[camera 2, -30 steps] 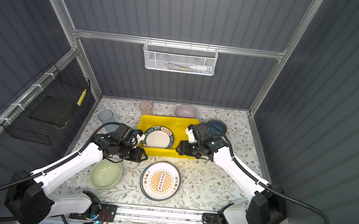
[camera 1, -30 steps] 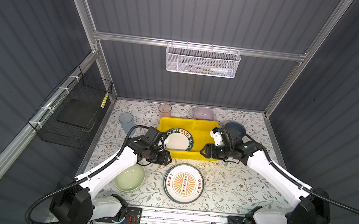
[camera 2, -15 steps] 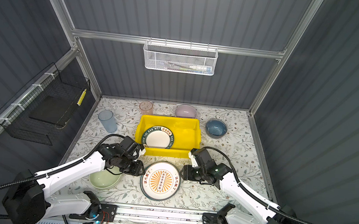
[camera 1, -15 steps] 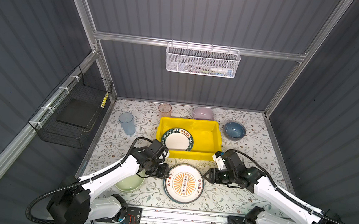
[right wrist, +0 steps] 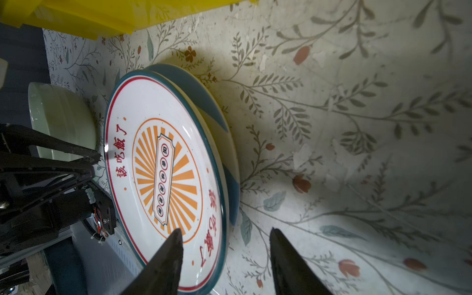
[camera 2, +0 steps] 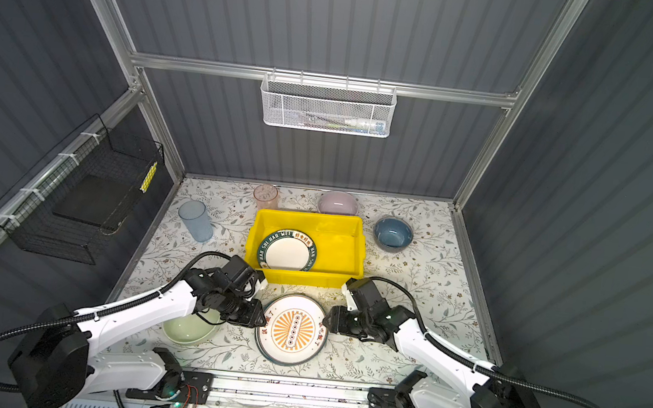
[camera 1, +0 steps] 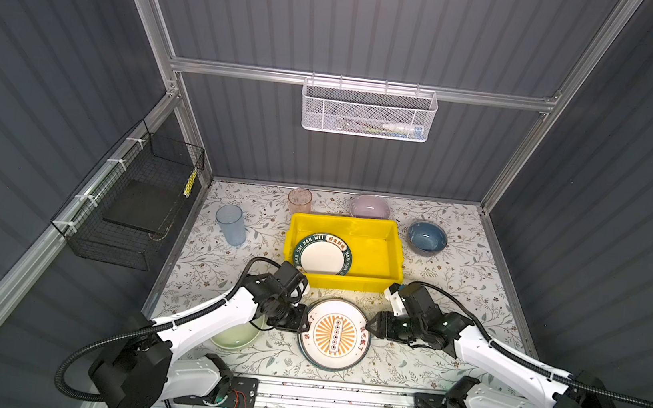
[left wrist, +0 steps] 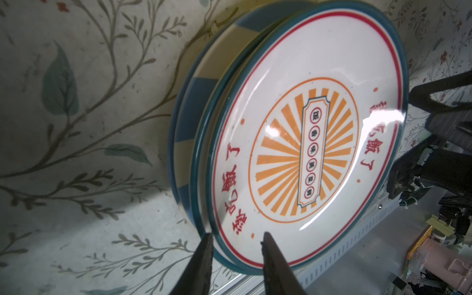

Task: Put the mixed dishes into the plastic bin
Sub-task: 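Move both grippers back to the plate stack and grip the orange sunburst plate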

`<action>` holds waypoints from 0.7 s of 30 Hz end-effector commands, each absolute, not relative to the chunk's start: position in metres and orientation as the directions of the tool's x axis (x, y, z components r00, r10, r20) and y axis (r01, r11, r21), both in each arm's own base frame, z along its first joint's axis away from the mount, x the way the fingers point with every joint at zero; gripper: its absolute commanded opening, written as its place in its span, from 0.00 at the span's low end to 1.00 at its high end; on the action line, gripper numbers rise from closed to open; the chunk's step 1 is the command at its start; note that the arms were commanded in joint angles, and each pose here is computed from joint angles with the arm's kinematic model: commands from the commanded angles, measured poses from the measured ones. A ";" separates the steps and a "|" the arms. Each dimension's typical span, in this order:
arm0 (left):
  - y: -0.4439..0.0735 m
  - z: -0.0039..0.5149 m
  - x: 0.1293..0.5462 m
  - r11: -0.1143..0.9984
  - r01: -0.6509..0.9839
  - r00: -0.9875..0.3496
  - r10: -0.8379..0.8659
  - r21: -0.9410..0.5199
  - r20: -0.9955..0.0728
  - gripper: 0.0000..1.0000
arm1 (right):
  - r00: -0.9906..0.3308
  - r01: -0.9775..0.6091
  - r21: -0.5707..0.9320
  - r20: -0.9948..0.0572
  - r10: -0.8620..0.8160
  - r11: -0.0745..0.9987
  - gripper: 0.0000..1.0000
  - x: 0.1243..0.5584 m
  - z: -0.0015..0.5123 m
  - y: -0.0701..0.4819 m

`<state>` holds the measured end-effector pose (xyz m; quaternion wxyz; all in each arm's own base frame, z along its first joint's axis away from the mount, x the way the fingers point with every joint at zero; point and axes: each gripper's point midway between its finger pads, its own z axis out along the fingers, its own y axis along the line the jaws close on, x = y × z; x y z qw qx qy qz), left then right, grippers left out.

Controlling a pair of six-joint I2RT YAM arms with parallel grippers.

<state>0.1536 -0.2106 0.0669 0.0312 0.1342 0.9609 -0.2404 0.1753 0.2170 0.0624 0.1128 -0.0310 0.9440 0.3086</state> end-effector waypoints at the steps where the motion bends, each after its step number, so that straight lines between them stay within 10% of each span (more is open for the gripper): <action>1: -0.215 0.061 0.149 0.838 0.270 -0.962 0.253 -0.474 -0.100 0.34 | -0.981 -0.116 0.599 -0.194 0.003 0.793 0.56 0.169 0.056 0.222; 21: -0.224 0.045 0.155 0.844 0.258 -0.964 0.253 -0.470 -0.075 0.32 | -0.987 -0.099 0.633 -0.158 0.003 0.768 0.51 0.166 0.050 0.230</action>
